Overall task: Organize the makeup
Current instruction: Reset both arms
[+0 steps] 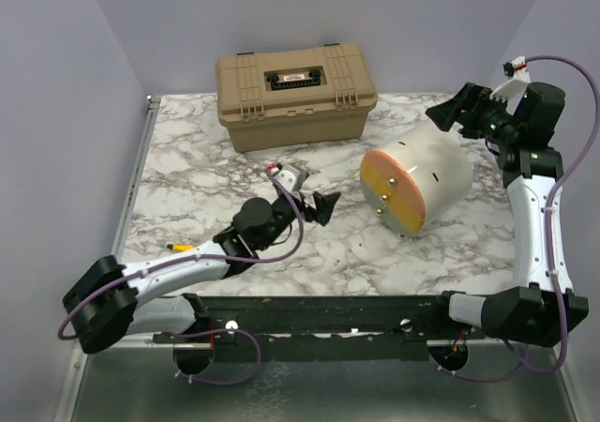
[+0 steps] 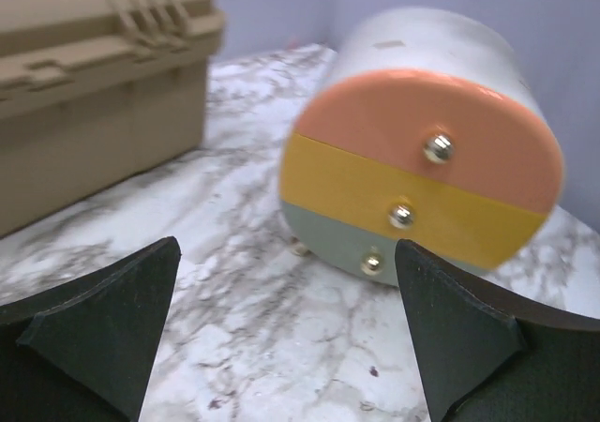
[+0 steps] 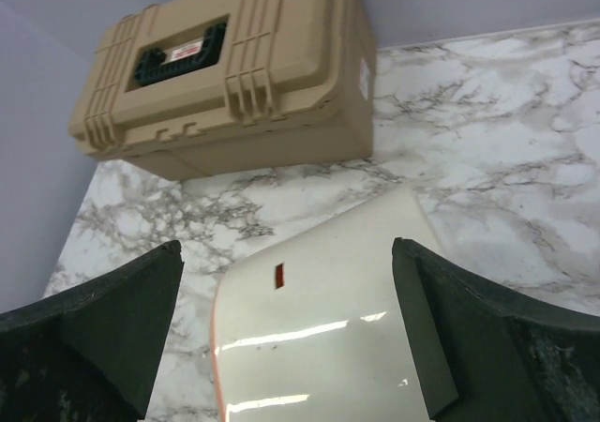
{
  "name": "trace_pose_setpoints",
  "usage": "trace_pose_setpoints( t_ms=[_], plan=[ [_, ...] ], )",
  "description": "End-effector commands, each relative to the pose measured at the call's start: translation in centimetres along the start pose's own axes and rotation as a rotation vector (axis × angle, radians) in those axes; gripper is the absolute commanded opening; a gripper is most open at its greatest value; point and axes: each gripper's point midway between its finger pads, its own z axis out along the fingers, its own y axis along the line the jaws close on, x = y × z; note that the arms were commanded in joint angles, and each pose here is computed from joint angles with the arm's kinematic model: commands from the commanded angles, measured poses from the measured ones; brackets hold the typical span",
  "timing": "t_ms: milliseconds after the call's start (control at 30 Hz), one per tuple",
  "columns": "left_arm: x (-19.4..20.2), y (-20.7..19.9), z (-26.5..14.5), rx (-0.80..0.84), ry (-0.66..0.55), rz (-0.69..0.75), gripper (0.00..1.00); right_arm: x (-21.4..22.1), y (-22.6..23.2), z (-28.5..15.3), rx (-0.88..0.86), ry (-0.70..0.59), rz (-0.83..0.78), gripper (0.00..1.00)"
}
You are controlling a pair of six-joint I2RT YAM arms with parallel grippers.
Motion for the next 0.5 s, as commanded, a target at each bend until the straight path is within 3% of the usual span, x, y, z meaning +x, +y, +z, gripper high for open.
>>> trace_pose_setpoints(
  t_ms=[0,200,333,467],
  plan=[
    [-1.7,7.3,-3.3,-0.342,0.12,-0.01,0.99,0.5,3.5,-1.7,-0.159,-0.034,-0.021,1.0],
    [-4.6,14.9,-7.7,-0.646,0.2,-0.133,0.99,0.4,4.8,-3.5,-0.185,-0.091,-0.081,1.0],
    [-6.7,19.0,-10.3,-0.85,0.272,-0.135,0.99,0.0,4.9,-4.1,-0.163,-0.104,-0.09,1.0],
    [-10.6,20.9,-11.3,-0.968,0.209,-0.136,0.99,-0.6,4.8,-4.4,-0.138,-0.102,-0.08,1.0]
  ],
)
